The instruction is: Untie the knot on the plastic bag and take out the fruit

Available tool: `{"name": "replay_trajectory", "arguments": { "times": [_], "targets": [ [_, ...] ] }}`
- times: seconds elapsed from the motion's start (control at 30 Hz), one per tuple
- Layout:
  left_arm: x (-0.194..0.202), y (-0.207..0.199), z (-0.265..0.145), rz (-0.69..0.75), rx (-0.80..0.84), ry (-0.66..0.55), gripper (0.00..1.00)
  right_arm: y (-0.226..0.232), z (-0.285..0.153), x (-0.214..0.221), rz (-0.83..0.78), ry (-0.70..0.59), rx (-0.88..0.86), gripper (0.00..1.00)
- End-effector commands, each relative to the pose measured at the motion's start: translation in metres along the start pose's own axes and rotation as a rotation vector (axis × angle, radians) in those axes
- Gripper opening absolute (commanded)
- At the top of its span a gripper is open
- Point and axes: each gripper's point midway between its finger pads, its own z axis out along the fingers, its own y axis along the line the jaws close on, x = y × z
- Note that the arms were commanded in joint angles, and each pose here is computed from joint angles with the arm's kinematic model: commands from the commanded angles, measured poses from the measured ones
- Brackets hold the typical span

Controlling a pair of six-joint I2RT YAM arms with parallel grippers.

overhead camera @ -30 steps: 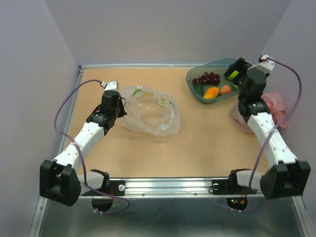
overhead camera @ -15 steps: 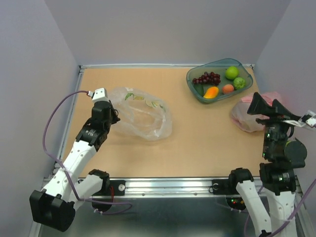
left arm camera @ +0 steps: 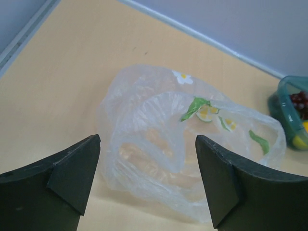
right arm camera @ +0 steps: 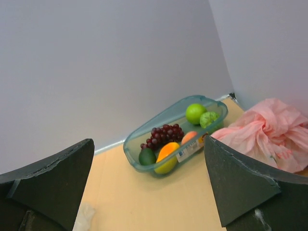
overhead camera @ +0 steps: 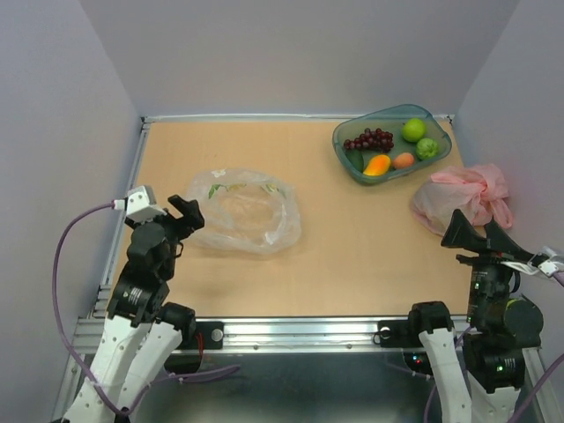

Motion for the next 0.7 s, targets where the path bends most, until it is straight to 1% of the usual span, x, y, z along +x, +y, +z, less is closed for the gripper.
{"name": "replay_trajectory", "arguments": {
  "times": [0.0, 0.17, 0.27, 0.33, 0.37, 0.5, 0.67],
  "targets": [
    [-0.025, 0.004, -0.019, -0.047, 0.027, -0.131, 0.95, -0.009, -0.001, 0.012, -0.059, 0.042, 0.025, 1.00],
    [-0.061, 0.011, -0.056, -0.139, 0.084, -0.318, 0.98, -0.021, 0.001, 0.019, -0.056, 0.043, 0.087, 1.00],
    [-0.077, 0.021, -0.076, -0.192, 0.086, -0.415, 0.98, -0.024, 0.002, 0.024, -0.064, 0.053, 0.099, 1.00],
    [-0.083, 0.028, -0.083, -0.217, 0.072, -0.456, 0.99, -0.026, 0.003, 0.029, -0.071, 0.063, 0.102, 1.00],
    [-0.090, 0.032, -0.094, -0.246, 0.084, -0.503, 0.99, -0.028, 0.004, 0.032, -0.071, 0.068, 0.109, 1.00],
    [-0.099, 0.045, -0.110, -0.302, 0.065, -0.584, 0.99, -0.030, 0.005, 0.042, -0.067, 0.087, 0.117, 1.00],
    [-0.104, 0.051, -0.115, -0.319, 0.040, -0.622, 0.99, -0.031, 0.005, 0.044, -0.068, 0.093, 0.119, 1.00]
  ]
}}
